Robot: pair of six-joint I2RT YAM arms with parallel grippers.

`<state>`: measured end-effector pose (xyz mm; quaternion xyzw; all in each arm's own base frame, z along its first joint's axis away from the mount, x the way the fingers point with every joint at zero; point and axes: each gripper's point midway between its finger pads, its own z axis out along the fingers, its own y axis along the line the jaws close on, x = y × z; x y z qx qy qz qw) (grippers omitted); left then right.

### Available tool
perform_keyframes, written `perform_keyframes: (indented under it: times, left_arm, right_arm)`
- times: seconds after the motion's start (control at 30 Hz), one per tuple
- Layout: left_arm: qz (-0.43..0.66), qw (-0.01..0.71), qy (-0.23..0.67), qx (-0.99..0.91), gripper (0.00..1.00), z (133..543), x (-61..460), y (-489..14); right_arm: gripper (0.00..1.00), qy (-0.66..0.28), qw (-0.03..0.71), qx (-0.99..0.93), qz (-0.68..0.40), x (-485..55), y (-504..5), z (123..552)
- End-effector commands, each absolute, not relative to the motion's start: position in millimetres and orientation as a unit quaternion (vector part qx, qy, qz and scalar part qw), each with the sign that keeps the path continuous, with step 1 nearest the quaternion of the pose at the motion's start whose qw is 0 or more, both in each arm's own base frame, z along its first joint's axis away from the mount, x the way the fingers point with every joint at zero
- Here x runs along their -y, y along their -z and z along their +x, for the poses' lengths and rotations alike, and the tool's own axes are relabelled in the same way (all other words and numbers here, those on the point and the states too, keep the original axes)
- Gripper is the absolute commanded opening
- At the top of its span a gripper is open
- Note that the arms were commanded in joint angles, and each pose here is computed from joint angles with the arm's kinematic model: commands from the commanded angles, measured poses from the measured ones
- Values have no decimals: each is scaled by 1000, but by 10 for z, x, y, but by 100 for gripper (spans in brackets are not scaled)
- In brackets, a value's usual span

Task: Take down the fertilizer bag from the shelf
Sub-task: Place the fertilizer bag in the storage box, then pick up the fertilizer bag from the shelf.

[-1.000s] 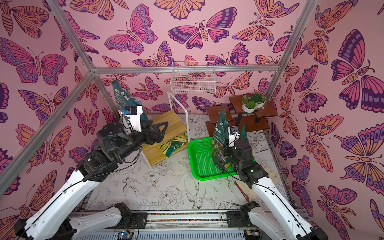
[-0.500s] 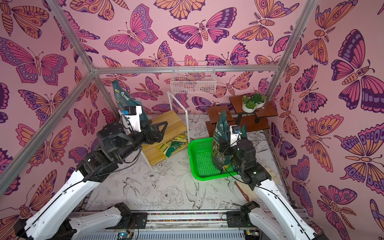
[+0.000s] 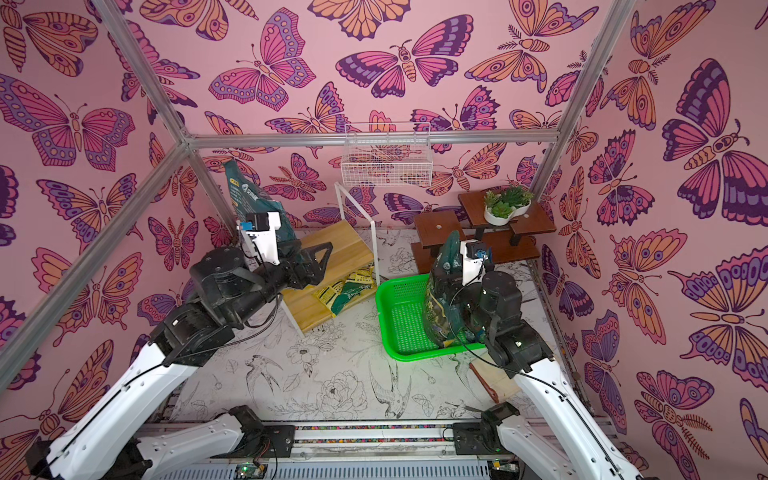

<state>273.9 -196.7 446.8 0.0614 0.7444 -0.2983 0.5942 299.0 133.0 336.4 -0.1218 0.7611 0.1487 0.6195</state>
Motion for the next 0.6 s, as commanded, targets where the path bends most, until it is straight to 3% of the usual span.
perform_keyframes:
  times: [0.0, 0.57]
  left_arm:
    - [61, 607, 287, -738, 100, 2732, 1914, -4484]
    - [26, 629, 234, -741, 100, 2750, 1516, -4675]
  right_arm:
    - [99, -170, 637, -742, -121, -1336, -3730, 2919]
    - [100, -293, 606, -691, -262, -2451, -4533, 2951]
